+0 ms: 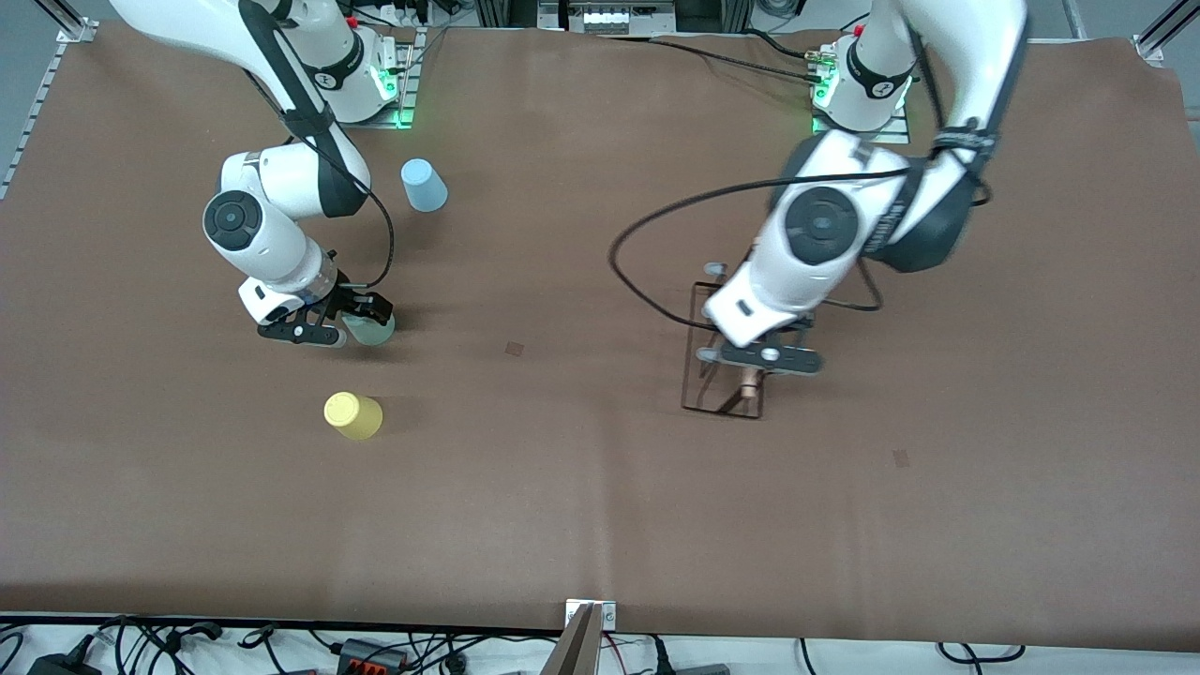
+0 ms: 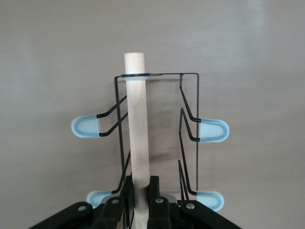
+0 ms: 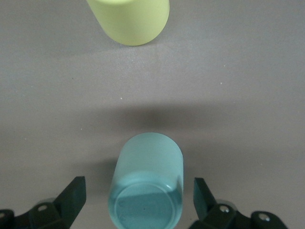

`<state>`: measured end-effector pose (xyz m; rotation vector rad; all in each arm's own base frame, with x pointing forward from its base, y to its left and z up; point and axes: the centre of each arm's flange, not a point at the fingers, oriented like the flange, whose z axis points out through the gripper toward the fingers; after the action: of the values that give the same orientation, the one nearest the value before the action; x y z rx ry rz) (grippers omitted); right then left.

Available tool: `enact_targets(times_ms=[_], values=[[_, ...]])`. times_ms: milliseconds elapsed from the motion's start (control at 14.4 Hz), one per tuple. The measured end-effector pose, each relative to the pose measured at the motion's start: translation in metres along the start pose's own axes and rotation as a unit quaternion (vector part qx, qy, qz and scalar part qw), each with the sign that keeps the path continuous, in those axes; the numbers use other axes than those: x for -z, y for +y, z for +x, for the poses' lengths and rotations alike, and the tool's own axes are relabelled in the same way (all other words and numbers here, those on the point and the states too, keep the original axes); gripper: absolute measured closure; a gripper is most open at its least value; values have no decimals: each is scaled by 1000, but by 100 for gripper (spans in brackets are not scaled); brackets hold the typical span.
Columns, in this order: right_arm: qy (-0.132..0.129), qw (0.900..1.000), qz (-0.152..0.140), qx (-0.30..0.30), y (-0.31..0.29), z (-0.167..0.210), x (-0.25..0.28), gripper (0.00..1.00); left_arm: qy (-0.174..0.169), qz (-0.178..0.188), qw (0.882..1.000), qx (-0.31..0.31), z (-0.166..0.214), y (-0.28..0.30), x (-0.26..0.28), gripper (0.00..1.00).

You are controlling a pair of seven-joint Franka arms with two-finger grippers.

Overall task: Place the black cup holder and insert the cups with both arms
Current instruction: 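Carry the rack with the left gripper to the table's middle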

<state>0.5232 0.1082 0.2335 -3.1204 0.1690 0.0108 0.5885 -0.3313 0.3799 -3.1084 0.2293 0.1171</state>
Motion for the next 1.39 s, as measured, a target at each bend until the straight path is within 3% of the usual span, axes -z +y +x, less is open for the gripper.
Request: enact_targets(times_ms=[417,835,1043,1322,1391], values=[[-5,1000,-1,1,0,-1,-6,0,20,-14,999,47,1,107,-11,84],[-5,1000,-1,1,0,-1,-6,0,40,-32,996,69,-6,153,-22,84],[-4,1000,-1,1,0,-1,-5,31,41,-34,996,69,-10,165,-31,84],[3,1000,1,1,-1,2,2,34,43,-35,996,65,-14,172,-31,84],[3,1000,1,1,-2,3,6,34,43,-34,996,66,-14,172,-32,79]])
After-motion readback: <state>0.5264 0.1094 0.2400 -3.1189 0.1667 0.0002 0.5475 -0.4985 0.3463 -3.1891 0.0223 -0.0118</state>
